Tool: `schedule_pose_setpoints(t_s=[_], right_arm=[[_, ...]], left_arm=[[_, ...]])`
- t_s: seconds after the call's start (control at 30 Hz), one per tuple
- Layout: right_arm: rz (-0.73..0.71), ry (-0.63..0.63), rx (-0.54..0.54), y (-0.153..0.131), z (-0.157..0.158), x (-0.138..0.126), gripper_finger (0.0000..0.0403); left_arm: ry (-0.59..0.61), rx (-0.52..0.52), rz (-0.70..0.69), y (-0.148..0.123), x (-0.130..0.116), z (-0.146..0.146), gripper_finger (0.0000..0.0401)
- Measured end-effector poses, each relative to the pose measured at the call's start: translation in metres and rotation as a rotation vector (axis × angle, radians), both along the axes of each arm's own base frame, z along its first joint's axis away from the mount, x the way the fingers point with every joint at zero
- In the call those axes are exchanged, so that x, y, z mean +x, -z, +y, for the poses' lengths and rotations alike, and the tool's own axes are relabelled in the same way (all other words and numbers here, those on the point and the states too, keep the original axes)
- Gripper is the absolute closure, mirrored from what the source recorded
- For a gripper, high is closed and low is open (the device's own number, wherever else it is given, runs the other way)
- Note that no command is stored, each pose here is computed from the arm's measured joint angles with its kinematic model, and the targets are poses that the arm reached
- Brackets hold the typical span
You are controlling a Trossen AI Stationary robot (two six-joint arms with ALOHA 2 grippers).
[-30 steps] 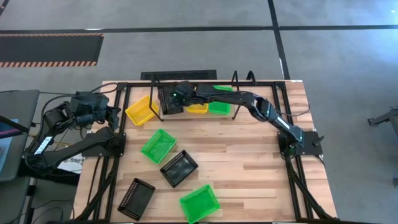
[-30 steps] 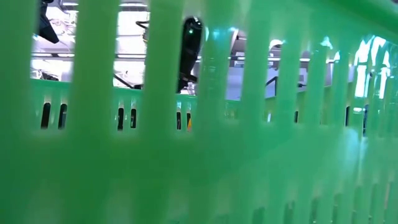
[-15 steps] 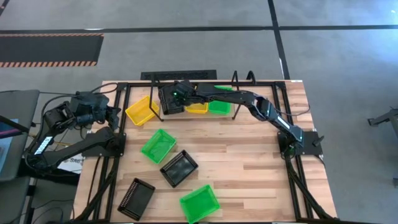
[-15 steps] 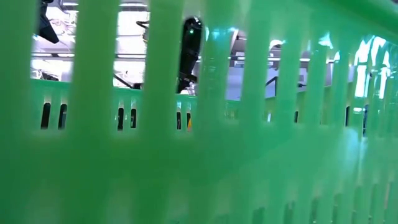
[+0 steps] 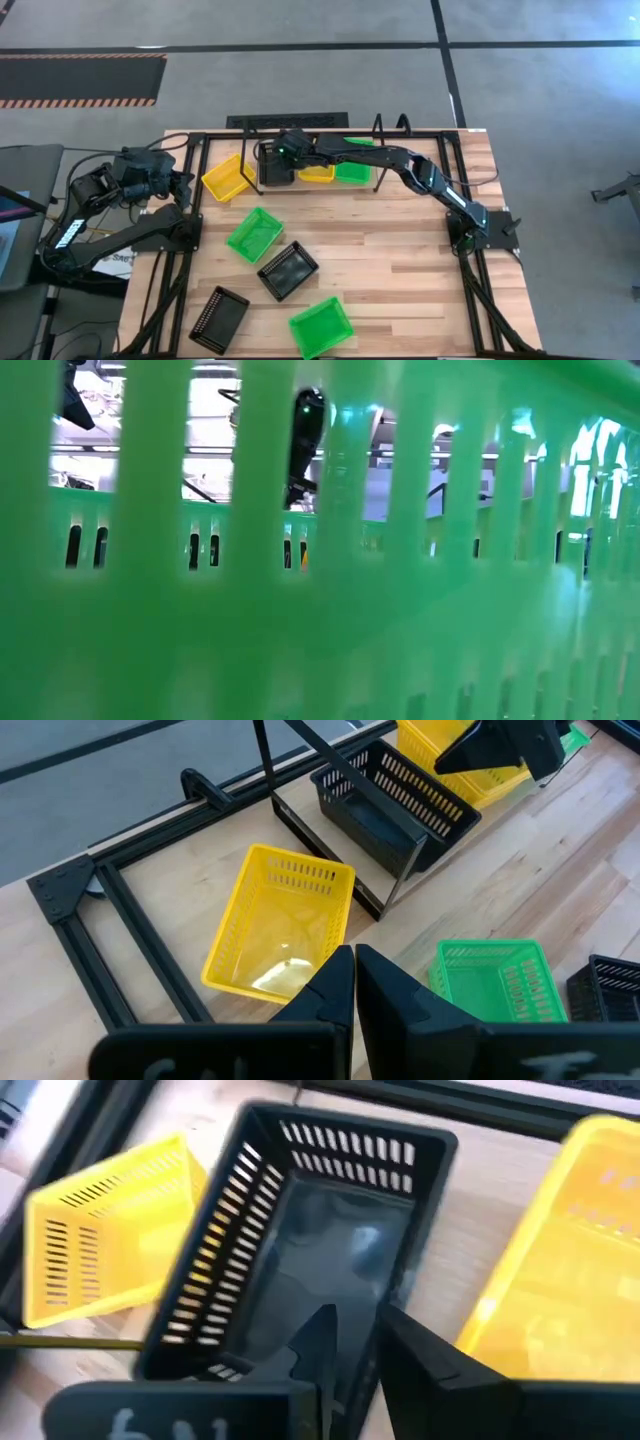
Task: Stack baskets on shelf by color
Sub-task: Stack the bottom green bin on top of the green bin on the shelf
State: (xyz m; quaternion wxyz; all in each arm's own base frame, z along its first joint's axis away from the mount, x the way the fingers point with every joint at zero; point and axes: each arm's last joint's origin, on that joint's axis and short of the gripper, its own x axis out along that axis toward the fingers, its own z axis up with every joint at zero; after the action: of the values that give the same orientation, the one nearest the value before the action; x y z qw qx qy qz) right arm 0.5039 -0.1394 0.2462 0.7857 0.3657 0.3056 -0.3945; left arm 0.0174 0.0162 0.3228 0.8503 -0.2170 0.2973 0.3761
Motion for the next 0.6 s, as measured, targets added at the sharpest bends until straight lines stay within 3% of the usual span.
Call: schedule_pose_setpoints(t_s=[0.33,0.6], right_arm=[[-0.197,-0.22,0.135,-0.032,0.009,0.005,0.0311],[-0.195,-0.394,0.121,-0.101,0.06,-0.03,0.0334]], left_arm=[[0.0,-0.001,0.0,0.0,0.0,0.0,0.0401],[0.002,-0.012,0.014,0.001,-0.001,-0.001,0.0401]])
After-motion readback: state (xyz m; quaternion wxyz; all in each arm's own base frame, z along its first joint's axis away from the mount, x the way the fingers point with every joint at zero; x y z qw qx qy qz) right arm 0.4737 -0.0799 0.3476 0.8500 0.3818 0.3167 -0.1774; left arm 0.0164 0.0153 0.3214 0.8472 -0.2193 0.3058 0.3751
